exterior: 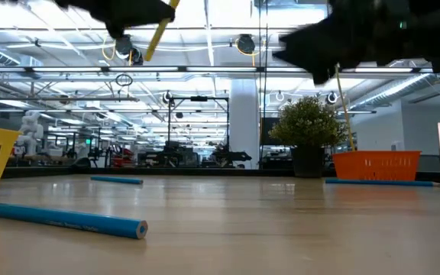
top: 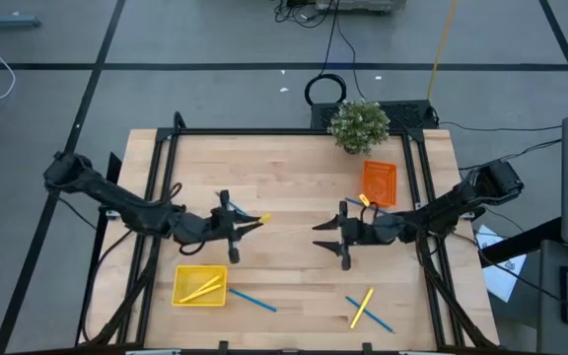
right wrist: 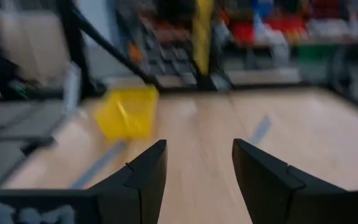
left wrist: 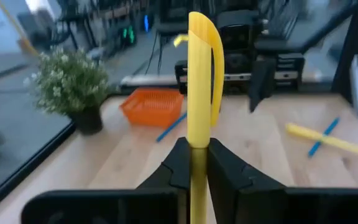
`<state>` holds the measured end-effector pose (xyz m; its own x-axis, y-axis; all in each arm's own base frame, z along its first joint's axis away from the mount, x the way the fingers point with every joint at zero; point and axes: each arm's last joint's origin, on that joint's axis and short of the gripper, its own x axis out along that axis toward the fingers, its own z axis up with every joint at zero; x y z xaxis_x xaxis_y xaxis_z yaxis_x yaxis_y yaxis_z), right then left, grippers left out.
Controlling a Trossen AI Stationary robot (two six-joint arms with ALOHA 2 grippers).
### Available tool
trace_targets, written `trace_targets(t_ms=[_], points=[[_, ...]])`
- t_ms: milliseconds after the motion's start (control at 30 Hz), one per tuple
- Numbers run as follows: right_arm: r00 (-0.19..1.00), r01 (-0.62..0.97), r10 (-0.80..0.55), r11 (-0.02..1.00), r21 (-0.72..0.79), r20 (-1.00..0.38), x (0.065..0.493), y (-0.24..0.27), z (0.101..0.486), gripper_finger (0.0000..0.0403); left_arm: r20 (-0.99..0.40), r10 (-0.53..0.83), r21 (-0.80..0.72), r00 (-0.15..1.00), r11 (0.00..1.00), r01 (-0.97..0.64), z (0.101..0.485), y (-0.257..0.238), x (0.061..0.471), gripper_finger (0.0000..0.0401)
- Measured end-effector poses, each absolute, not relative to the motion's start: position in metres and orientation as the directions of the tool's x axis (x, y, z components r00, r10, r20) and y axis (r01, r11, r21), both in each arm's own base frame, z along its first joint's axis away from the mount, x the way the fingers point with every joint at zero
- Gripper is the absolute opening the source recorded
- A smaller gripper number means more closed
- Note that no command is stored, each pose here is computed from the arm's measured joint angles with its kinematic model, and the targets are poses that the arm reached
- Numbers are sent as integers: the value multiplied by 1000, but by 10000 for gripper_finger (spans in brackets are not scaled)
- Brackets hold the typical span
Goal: Sort pens & pencils
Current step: Put the left yellow ballpen into the yellow bin
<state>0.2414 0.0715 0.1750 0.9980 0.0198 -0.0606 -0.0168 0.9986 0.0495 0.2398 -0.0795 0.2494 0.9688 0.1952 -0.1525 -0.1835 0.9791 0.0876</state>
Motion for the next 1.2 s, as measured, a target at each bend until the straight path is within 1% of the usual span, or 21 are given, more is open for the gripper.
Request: trace_targets(t_ms=[133, 200, 233, 333, 467, 600, 833, 933, 1033, 1100, 1200], points=[[986, -36, 36, 999, -7, 161, 240, 72, 197, 171, -42, 152, 45, 988, 988, -150, 233, -66, 234, 27], [971, -26, 29, 1000, -15, 236, 239, 71, 205, 171, -41, 141, 36, 989, 990, -139, 230, -61, 234, 27], [968, -24, 28, 1000, -19, 249, 238, 71, 206, 171, -48, 132, 34, 990, 991, -130, 228, -61, 234, 27], [977, -25, 31, 999, -32, 213, 239, 71, 203, 171, -58, 94, 25, 994, 995, -92, 227, -62, 233, 27], [996, -32, 38, 997, -69, 75, 241, 71, 190, 171, -64, 67, 23, 996, 998, -66, 227, -65, 233, 27], [999, -33, 32, 998, -51, -11, 241, 70, 181, 171, -60, 53, 26, 997, 998, -52, 227, -68, 232, 27], [1000, -19, 19, 999, -43, -17, 242, 67, 180, 171, -65, 51, 24, 997, 999, -49, 226, -68, 232, 31], [1000, -20, 19, 999, -45, -23, 242, 67, 180, 171, -87, 0, 9, 996, 1000, 1, 225, -73, 231, 28], [999, -20, 19, 999, -46, -26, 242, 67, 180, 171, -165, -116, 7, 979, 993, 119, 230, -89, 232, 28], [999, -20, 19, 999, -46, -26, 242, 67, 180, 171, -263, -165, 34, 951, 983, 180, 239, -104, 231, 28], [999, -20, 19, 999, -46, -26, 242, 67, 180, 171, -444, -162, 67, 882, 975, 213, 251, -130, 225, 29]])
